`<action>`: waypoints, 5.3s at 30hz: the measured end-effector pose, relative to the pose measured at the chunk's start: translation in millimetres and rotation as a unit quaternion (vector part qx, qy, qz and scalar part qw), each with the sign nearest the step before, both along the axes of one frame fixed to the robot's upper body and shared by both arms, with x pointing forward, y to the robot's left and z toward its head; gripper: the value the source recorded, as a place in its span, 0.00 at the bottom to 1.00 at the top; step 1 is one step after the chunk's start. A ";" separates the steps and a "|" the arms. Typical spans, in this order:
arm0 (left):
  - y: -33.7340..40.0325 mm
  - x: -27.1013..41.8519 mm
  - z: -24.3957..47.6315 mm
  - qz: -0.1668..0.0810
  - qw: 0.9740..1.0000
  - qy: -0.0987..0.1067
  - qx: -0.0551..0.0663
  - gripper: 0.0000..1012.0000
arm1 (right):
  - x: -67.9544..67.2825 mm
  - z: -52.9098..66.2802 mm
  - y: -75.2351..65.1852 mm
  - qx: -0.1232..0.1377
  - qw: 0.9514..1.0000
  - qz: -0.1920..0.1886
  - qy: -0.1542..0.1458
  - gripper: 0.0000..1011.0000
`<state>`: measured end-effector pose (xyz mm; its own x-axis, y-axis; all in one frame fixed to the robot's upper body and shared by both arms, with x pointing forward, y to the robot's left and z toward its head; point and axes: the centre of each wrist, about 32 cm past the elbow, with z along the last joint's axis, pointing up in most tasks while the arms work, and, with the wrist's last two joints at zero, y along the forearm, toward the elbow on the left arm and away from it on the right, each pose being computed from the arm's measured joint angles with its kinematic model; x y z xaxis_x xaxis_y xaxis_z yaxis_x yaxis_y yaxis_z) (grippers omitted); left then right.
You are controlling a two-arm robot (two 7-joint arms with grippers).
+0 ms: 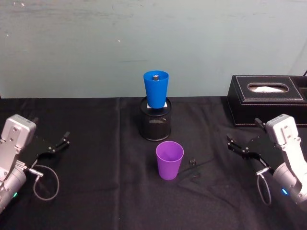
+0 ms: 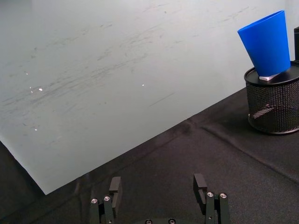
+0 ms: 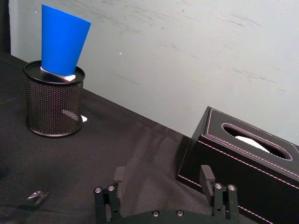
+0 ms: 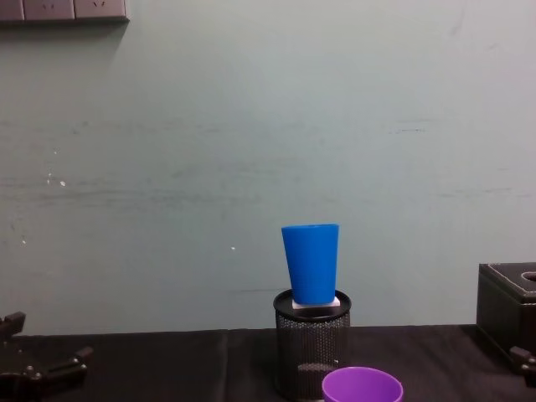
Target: Pick up one cup with a gripper and tap it against the other cup.
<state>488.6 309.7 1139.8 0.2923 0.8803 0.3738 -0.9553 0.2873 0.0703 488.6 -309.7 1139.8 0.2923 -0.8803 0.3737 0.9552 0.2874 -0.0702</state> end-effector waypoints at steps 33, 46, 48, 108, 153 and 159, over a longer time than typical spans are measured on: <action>0.0 0.0 0.0 0.000 1.000 0.000 0.000 0.99 | 0.0 0.0 0.0 0.000 1.000 0.000 0.000 0.99; 0.0 0.0 0.0 0.000 1.000 0.000 0.000 0.99 | 0.0 0.0 0.0 0.000 1.000 0.000 0.000 0.99; 0.0 0.0 0.0 0.000 1.000 0.000 0.000 0.99 | -0.6 0.8 0.1 -0.001 1.000 0.003 -0.008 0.99; 0.0 0.0 0.0 0.000 1.000 0.000 0.000 0.99 | -0.8 -20.5 71.7 0.121 0.966 0.204 0.099 0.99; 0.0 0.0 0.0 0.000 1.000 0.000 0.000 0.99 | 11.2 -32.0 90.9 0.132 0.966 0.206 0.079 0.99; 0.0 0.0 0.0 0.000 1.000 0.000 0.000 0.99 | 11.1 -32.1 90.9 0.132 0.966 0.206 0.079 0.99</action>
